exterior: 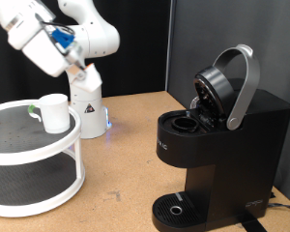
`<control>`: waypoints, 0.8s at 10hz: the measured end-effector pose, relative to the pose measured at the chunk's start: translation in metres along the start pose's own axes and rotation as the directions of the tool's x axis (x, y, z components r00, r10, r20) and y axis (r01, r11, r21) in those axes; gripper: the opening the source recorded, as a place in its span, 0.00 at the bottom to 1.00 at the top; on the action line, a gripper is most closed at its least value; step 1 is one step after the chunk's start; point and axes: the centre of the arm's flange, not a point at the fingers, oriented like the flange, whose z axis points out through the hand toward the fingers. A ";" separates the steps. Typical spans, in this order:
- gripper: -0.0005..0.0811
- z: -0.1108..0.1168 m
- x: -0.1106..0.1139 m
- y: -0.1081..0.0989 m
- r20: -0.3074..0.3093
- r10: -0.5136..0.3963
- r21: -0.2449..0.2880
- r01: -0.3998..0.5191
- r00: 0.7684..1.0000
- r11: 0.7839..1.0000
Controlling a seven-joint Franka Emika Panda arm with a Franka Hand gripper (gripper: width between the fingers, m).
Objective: Make a cup of coffee with the keurig machine
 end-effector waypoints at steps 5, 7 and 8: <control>0.11 0.024 0.044 -0.012 0.089 -0.043 0.115 0.032 0.995 0.993; 0.11 0.025 0.053 -0.013 0.001 -0.071 0.119 0.070 0.997 0.990; 0.11 0.028 0.062 -0.018 -0.042 -0.106 0.137 0.111 0.993 0.984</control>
